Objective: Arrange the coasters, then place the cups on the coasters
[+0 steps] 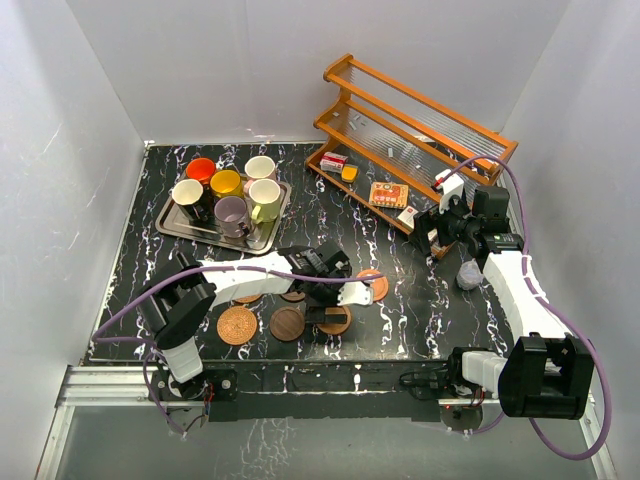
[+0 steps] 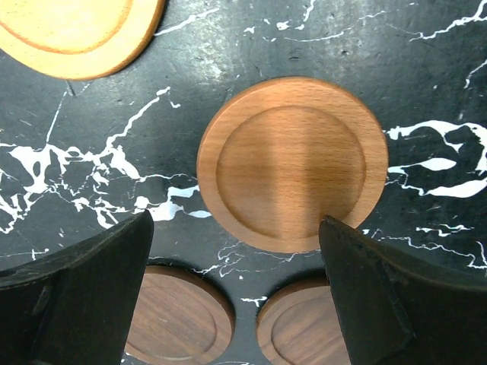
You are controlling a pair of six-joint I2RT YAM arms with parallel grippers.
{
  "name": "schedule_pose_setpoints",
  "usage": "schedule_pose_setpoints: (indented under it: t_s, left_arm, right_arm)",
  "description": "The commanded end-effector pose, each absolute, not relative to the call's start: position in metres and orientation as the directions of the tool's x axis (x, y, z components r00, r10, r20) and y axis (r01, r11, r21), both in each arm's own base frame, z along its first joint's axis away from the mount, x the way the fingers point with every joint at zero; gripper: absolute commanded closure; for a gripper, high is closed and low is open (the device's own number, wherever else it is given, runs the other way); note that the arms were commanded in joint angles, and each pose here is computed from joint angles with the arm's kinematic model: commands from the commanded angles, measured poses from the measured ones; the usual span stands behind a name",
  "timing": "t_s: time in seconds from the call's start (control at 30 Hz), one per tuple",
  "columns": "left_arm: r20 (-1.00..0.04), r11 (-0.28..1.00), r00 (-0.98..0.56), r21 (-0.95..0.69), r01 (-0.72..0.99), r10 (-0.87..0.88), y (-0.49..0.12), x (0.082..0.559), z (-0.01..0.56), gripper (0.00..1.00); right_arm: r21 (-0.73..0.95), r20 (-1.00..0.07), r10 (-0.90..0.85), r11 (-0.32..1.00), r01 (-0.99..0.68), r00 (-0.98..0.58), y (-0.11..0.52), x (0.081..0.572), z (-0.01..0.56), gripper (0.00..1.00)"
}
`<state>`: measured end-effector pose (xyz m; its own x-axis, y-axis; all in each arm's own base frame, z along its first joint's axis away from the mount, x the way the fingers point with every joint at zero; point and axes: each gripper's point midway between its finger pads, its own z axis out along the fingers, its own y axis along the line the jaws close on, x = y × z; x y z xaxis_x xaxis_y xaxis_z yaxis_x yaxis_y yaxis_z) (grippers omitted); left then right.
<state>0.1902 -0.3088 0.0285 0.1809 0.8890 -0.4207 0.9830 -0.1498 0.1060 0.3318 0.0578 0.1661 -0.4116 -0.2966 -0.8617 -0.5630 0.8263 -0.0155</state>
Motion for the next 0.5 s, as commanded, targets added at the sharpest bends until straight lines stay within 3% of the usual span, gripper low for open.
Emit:
schedule_pose_setpoints:
  t_s: [0.0, 0.47]
  left_arm:
    - [-0.409, -0.164, 0.151, 0.004, 0.987, 0.900, -0.295, 0.168, 0.025, 0.11]
    - [-0.450, -0.185, 0.137, -0.065, 0.981, 0.883, -0.301, 0.153, 0.031, 0.12]
  right_arm:
    - [-0.044, -0.880, -0.299, 0.825, -0.564, -0.369, 0.056, 0.337, 0.175, 0.02]
    - [-0.043, -0.879, -0.299, 0.825, -0.563, -0.371, 0.056, 0.337, 0.175, 0.02]
